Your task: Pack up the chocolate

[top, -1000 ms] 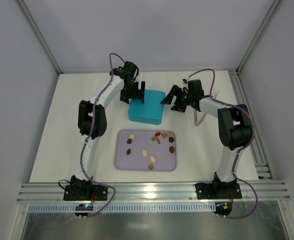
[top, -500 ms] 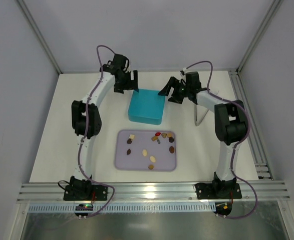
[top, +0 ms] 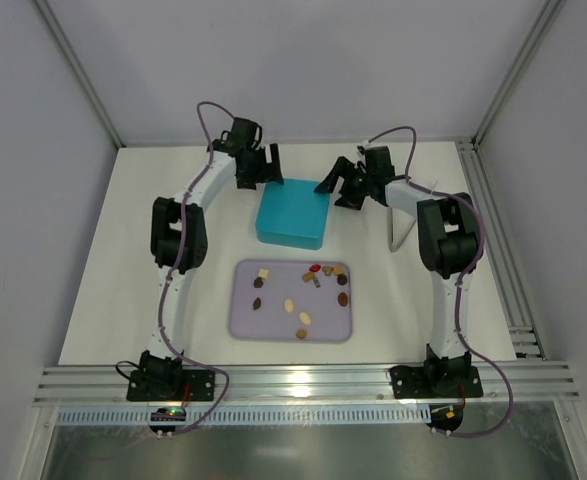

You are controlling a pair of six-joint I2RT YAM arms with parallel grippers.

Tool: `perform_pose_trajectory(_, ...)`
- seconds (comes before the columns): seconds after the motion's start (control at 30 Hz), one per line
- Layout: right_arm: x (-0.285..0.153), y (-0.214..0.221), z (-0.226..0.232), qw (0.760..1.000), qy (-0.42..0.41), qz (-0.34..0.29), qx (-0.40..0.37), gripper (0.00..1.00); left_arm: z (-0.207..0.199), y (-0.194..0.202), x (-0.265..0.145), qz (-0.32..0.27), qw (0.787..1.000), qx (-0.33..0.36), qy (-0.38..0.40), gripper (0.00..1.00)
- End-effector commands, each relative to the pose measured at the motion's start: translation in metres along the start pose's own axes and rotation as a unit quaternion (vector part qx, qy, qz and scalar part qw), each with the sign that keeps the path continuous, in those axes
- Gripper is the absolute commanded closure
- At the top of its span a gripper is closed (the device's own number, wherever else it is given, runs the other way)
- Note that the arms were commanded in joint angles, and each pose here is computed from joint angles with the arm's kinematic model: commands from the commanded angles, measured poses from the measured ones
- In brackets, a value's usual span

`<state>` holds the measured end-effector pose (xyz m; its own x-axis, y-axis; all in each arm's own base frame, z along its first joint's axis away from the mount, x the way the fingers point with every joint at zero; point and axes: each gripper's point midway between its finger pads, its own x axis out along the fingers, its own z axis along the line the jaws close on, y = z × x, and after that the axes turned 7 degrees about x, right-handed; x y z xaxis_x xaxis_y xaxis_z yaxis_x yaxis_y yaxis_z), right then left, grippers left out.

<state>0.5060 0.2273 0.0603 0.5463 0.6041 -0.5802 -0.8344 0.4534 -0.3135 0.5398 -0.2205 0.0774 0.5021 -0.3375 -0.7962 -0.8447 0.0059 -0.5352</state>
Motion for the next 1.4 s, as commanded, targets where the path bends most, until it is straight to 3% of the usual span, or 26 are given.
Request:
perform_pose_trajectory(0.0, 0.003, -0.013, 0.010, 1.000, -0.006, -0.018, -0.008, 0.12, 0.013, 0.010, 0.009, 0.004, 1.000, -0.009, -0.028, 0.14)
perform_pose_trajectory(0.7, 0.028, 0.003, -0.013, 0.999, 0.028, 0.012, 0.031, 0.30, 0.041, 0.101, 0.040, 0.142, 0.983, -0.009, -0.112, 0.26)
perform_pose_trajectory(1.37, 0.039, 0.033, -0.030, 0.995, 0.092, 0.046, 0.014, 0.54, 0.038, 0.112, 0.045, 0.176, 0.977, 0.008, -0.125, 0.39)
